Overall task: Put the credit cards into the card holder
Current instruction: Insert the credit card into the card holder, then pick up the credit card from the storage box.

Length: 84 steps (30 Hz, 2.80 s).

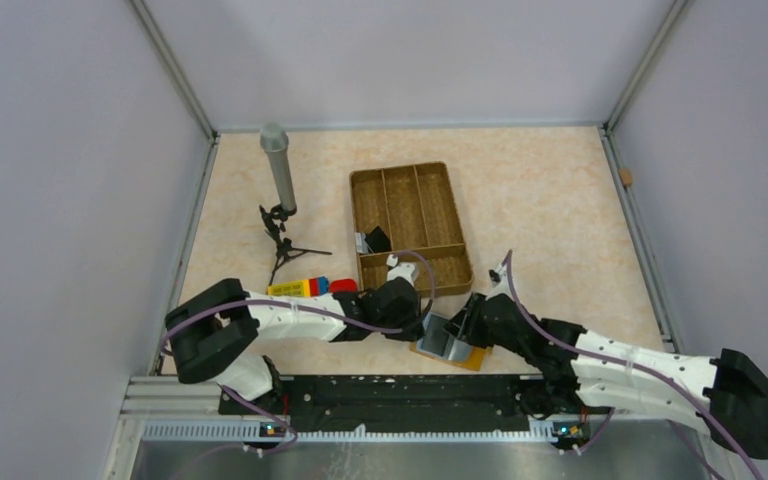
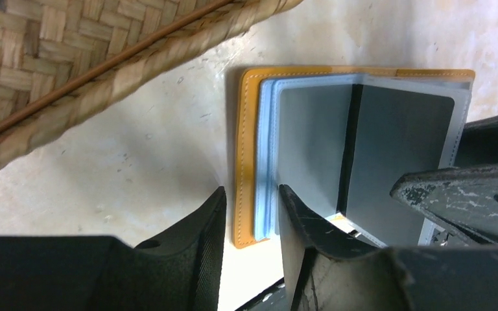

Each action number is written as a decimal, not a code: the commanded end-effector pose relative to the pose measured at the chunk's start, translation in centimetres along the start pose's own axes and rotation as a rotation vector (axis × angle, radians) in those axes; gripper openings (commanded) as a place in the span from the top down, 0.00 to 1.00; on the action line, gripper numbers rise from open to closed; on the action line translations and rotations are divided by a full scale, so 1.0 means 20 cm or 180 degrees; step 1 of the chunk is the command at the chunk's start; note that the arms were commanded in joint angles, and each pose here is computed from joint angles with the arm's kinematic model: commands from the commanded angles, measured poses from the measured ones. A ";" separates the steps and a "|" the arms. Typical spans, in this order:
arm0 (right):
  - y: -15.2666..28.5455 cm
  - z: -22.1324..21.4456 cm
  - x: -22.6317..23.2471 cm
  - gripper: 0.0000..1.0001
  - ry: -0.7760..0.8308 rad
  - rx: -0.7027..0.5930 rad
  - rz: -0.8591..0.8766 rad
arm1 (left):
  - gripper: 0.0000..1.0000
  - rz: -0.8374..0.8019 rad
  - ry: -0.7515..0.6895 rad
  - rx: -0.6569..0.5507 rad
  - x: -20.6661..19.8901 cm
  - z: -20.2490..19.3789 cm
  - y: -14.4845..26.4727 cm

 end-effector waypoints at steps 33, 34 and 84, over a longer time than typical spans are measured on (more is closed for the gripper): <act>-0.35 0.80 0.75 0.12 0.2485 -0.0282 -0.0042 | 0.01 0.0726 -0.0293 -0.1135 0.47 0.66 0.98; -0.39 0.80 0.78 0.12 0.2470 -0.0248 0.0006 | 0.01 0.0893 -0.0266 -0.1281 0.52 0.69 1.00; -0.98 0.61 1.01 0.61 0.2674 0.0158 0.0098 | 0.01 0.1031 -0.0197 -0.1822 0.63 0.73 1.08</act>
Point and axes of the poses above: each gripper's point midway between its finger pads, its own y axis back along the fingers, its own x axis along the line the jaws close on, z = x × y, the point moved 4 cm from there along y, back along the fingers, and after that the axes turned 6 degrees about y, right-handed, at the moved point
